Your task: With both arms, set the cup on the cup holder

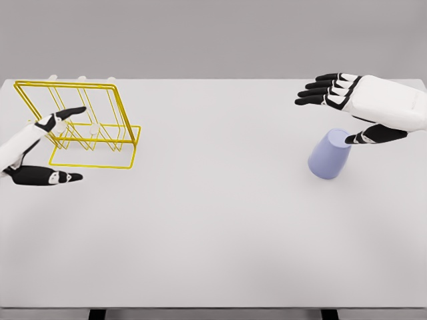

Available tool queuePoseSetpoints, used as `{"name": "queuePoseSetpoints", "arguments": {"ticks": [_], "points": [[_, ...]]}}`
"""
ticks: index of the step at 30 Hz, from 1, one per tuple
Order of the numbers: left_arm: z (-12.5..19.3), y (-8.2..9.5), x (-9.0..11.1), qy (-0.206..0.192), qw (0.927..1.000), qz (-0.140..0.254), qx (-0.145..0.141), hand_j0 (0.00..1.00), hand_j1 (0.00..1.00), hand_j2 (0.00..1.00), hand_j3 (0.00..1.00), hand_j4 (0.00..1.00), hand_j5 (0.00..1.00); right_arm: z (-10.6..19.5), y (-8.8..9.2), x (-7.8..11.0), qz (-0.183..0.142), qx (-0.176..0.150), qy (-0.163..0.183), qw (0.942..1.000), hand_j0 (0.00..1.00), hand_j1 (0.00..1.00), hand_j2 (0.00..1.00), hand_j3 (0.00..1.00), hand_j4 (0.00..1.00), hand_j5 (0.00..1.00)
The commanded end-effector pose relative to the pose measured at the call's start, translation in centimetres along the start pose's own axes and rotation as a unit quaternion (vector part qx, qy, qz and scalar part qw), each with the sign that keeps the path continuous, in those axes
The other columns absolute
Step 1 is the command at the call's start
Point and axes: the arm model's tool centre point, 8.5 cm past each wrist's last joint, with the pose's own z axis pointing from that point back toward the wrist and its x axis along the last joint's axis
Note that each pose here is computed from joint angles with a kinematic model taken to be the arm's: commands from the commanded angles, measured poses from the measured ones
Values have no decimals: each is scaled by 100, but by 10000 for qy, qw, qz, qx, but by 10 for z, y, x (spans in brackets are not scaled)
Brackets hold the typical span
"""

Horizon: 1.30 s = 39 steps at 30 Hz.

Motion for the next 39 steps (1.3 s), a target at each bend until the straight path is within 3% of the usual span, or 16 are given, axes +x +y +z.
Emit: {"name": "queuePoseSetpoints", "arguments": {"ticks": [1,4,7,9,12,14,16,17,18,20,22,25,28,34,39], "points": [[1,2,0,9,10000,8,40,100,100,100,100,100,100,0,-1,0,-24,-26,-3,10000,100,100,100,100,100,100],[2,0,0,21,10000,27,26,100,100,100,100,100,100,0,-6,0,16,-118,1,9999,100,100,100,100,100,100],[2,0,-1,28,10000,27,27,100,100,100,100,100,100,5,-3,-2,9,-8,62,10000,100,100,100,100,100,100],[2,0,-1,28,10000,27,27,100,100,100,100,100,100,23,-5,-6,130,378,275,9988,100,100,100,100,100,100],[4,-1,-1,46,10000,47,14,100,100,100,100,100,100,38,-14,-11,263,553,472,9970,100,100,100,100,100,100],[5,-2,-2,64,10000,51,12,100,100,100,100,100,100,53,-8,-14,274,1132,638,9911,100,100,100,100,100,100],[5,-2,-3,77,10000,56,10,100,100,100,100,100,100,60,-2,-25,225,1289,839,9878,100,100,100,100,100,100],[5,-2,-3,77,10000,56,10,100,100,100,100,100,100,64,-4,-33,363,1367,1005,9848,100,100,100,100,100,100],[6,-2,-3,84,9999,57,11,100,100,100,100,100,100,65,3,-42,466,1575,1176,9794,100,100,100,100,100,100],[7,1,-3,95,9999,16,47,100,100,100,100,100,100,55,20,-47,562,1956,1165,9721,100,100,100,100,100,100],[7,2,-3,98,9999,4,59,100,100,100,100,100,100,45,24,-58,682,1912,1293,9706,100,100,100,100,100,100],[8,2,-3,110,9999,15,84,100,100,100,100,100,100,15,41,-64,513,1801,1132,9758,100,100,100,100,100,100],[9,2,-5,138,9999,30,98,100,100,100,100,100,100,-6,52,-58,468,1859,876,9775,100,100,100,100,100,100],[9,2,-5,136,9998,36,102,100,100,100,100,100,100,-12,63,-56,407,2002,773,9759,100,100,100,100,100,100],[9,2,-5,136,9998,36,102,100,100,100,100,100,100,-23,73,-75,262,2033,968,9740,100,100,100,100,100,100]]}}
